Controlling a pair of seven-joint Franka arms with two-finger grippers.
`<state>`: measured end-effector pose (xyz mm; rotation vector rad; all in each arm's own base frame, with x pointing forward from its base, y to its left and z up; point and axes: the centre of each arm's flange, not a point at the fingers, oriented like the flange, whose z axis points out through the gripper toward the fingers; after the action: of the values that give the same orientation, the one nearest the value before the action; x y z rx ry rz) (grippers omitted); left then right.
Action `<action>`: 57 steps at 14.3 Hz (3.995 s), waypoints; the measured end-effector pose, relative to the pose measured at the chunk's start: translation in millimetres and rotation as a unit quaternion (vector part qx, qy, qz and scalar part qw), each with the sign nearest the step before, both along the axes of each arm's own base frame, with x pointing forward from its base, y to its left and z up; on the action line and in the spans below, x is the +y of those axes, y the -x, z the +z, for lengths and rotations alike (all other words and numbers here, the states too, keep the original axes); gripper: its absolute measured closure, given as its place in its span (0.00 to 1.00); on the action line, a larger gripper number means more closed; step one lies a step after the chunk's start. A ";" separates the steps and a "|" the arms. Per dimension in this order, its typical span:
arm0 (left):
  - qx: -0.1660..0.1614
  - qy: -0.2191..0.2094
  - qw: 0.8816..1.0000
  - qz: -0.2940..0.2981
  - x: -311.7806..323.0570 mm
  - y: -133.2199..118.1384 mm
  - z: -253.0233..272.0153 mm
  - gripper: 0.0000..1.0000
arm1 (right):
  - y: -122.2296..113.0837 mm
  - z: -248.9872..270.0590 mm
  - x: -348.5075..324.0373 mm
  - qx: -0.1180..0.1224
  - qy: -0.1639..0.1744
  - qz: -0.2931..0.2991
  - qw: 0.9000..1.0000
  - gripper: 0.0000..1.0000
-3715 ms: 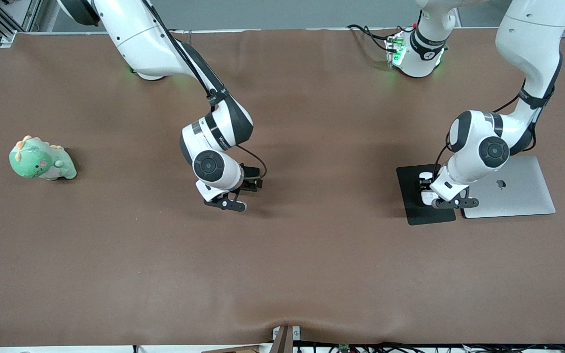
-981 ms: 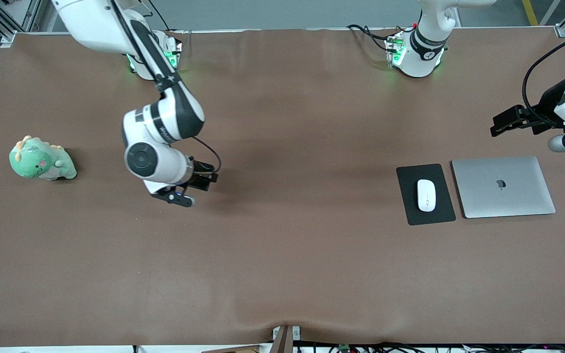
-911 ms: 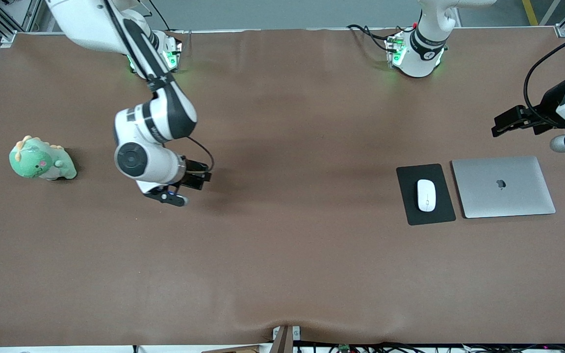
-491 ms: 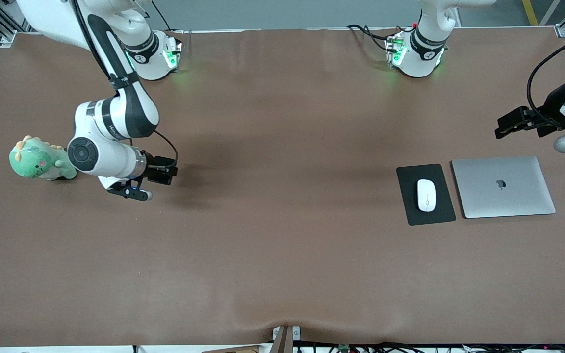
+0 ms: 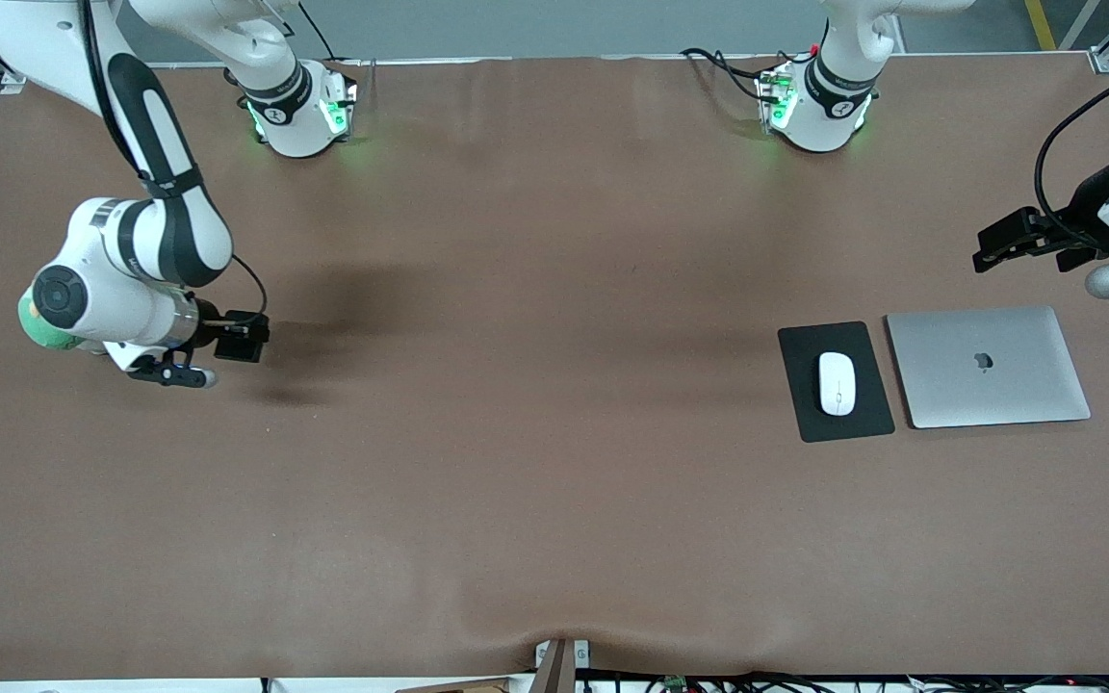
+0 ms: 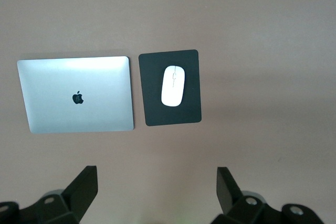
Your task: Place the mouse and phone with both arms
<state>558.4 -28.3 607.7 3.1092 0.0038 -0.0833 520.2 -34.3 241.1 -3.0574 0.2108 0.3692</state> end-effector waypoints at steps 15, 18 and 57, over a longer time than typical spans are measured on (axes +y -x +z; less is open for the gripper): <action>-0.007 -0.010 1.000 -0.024 1.9 -1.4 0.9 0.00 | 43.2 -77.2 -56.8 -0.013 0.015 0.034 0.999 0.18; -0.007 -0.010 1.000 -0.024 1.8 -1.3 0.8 0.00 | 35.7 -72.5 -54.4 -0.019 0.016 0.037 0.999 0.01; -0.009 -0.010 1.000 -0.024 1.8 -1.8 1.3 0.00 | 8.0 440.4 29.6 -0.055 0.026 0.008 0.998 0.00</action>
<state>560.1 -26.6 609.0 3.1312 -0.0717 -0.0580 512.2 -4.7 681.4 -3.1208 0.1941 0.1982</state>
